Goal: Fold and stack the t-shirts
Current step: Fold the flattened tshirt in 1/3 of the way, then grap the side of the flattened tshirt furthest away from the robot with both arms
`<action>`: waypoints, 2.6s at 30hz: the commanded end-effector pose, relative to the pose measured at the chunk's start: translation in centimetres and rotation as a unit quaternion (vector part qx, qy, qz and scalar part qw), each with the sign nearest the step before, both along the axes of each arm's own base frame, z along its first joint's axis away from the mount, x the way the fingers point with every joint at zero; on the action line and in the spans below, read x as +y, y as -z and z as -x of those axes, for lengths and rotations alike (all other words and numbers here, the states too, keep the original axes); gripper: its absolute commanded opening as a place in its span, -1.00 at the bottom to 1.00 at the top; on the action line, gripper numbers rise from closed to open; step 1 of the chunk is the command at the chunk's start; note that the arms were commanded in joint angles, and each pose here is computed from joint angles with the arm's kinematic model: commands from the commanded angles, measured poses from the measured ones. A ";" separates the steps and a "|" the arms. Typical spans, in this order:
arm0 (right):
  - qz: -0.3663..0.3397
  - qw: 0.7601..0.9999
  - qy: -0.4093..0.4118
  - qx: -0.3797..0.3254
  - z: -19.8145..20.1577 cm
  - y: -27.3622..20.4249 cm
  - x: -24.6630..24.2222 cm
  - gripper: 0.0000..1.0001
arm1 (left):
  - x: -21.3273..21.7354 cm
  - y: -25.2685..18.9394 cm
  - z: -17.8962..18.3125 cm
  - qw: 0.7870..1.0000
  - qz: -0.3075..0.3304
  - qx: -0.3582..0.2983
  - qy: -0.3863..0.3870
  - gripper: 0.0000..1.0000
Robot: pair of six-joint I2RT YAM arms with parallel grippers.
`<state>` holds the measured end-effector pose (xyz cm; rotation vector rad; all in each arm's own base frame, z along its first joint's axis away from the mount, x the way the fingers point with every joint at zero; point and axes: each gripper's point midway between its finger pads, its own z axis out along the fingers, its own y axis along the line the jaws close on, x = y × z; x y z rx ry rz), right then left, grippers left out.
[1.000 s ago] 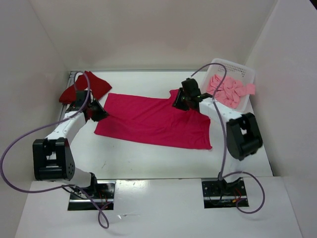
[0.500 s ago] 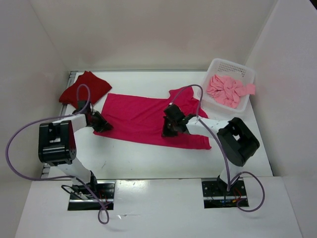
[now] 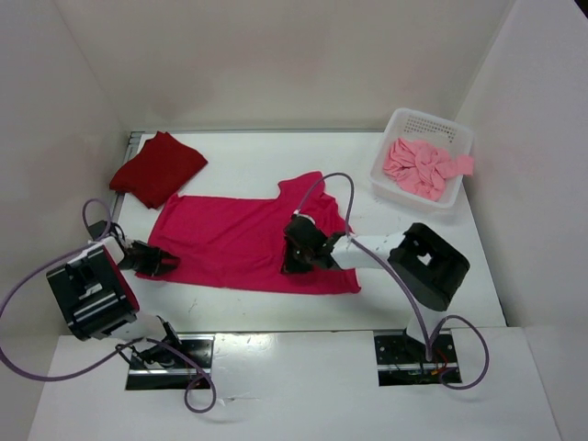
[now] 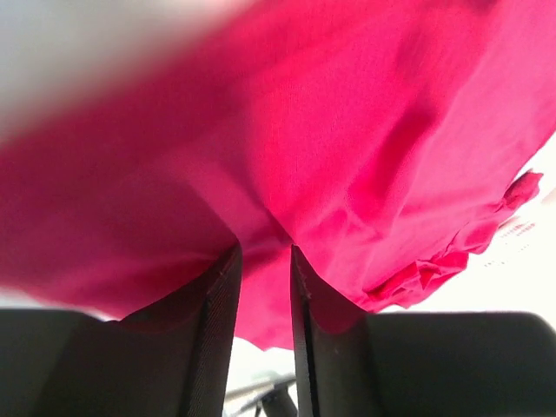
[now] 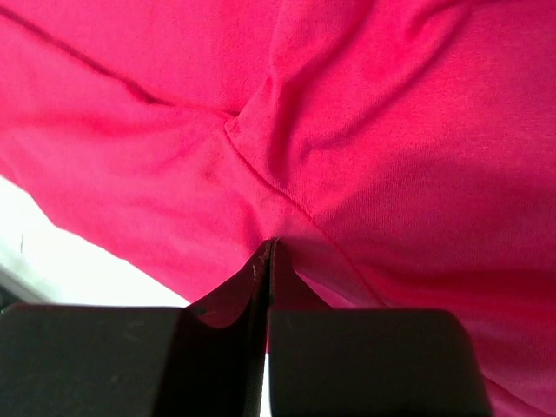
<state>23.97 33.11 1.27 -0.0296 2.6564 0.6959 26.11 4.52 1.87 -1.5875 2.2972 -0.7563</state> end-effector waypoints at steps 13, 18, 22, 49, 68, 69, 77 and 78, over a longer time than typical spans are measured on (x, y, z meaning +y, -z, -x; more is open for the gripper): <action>0.050 0.997 -0.029 0.053 9.5 -2.0 -7.9 -0.59 | -2.4 -6.9 0.0 0.991 -0.091 -0.067 0.077 0.02; 0.009 1.000 -0.008 -0.029 2.2 -9.2 -7.4 -0.28 | -0.7 -11.2 -8.0 0.954 -0.235 -0.154 0.104 -0.34; -0.002 0.992 0.103 -0.074 -6.8 -11.6 -15.0 -0.97 | -0.3 -11.0 -12.3 0.946 -0.256 -0.162 0.115 -0.93; 0.187 0.923 0.315 -0.122 -25.1 -11.1 -31.0 -0.90 | 2.5 -7.9 -17.8 0.925 -0.330 -0.133 0.133 0.56; 0.037 0.978 0.153 -0.134 -21.2 -12.4 -20.2 -0.62 | 1.7 -4.0 -17.8 0.889 -0.410 -0.069 0.193 -0.18; 0.037 0.978 0.153 -0.134 -21.1 -12.2 -20.2 -0.62 | 1.8 -3.7 -17.8 0.888 -0.412 -0.063 0.192 -0.18; 0.034 0.986 0.131 -0.094 -22.6 -6.8 -17.8 -0.13 | 2.0 -0.2 -16.2 0.888 -0.409 -0.019 0.209 -0.07; 0.031 0.986 0.134 -0.094 -23.1 -6.8 -17.7 -0.10 | 1.9 -0.2 -16.2 0.889 -0.405 -0.022 0.211 -0.07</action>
